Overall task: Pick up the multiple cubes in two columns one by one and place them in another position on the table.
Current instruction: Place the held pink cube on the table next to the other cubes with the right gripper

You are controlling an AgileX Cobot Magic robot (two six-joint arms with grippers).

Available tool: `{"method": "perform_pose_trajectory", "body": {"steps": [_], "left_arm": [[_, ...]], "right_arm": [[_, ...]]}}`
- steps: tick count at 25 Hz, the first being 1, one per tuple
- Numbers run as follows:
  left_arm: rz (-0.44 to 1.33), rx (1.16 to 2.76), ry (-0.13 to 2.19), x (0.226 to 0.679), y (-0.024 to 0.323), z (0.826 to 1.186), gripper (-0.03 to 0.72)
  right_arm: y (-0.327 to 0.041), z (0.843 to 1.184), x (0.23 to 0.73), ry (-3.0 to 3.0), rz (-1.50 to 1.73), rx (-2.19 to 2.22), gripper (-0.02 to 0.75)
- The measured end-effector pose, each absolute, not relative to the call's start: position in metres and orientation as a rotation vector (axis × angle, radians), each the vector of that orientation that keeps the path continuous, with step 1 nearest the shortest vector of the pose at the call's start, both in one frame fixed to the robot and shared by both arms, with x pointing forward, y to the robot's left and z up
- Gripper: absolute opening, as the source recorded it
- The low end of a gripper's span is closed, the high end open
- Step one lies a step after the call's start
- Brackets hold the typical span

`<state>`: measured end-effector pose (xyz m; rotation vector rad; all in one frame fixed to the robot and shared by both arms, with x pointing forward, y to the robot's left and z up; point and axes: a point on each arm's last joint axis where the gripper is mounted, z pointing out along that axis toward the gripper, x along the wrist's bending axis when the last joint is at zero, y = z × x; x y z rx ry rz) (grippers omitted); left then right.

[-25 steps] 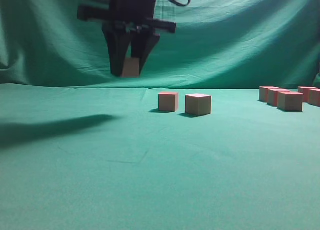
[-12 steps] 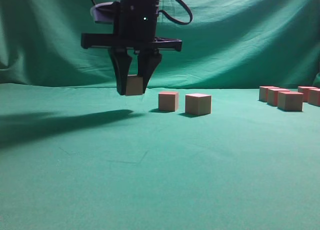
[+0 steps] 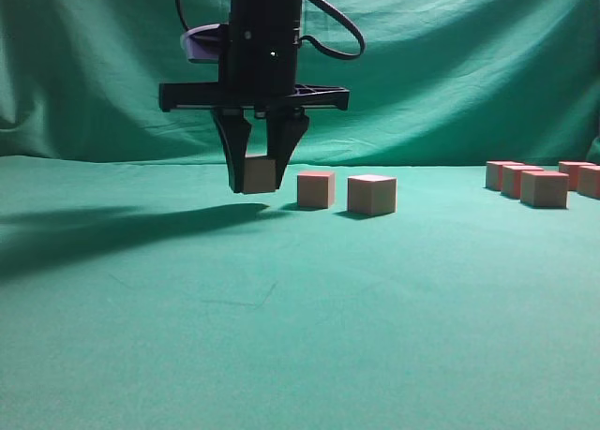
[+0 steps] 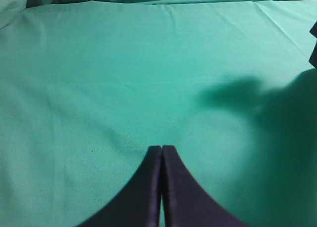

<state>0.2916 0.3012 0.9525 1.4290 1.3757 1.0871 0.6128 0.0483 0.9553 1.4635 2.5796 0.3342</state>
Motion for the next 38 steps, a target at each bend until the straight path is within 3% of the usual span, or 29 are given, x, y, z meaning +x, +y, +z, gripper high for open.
{"method": "perform_pose_trajectory", "body": {"steps": [21,30,38], "left_arm": [[1.087,1.429,1.376,0.292,0.301,0.953,0.0],[1.087,1.429,1.376,0.292,0.301,0.953,0.0],[1.087,1.429,1.376,0.292,0.301,0.953,0.0]], "right_arm": [[0.05,0.942,0.614,2.589,0.314,1.477,0.26],[0.051,0.943,0.615,2.588,0.331,1.471,0.559],[0.059,0.958,0.616,2.568,0.474,1.393,0.546]]}}
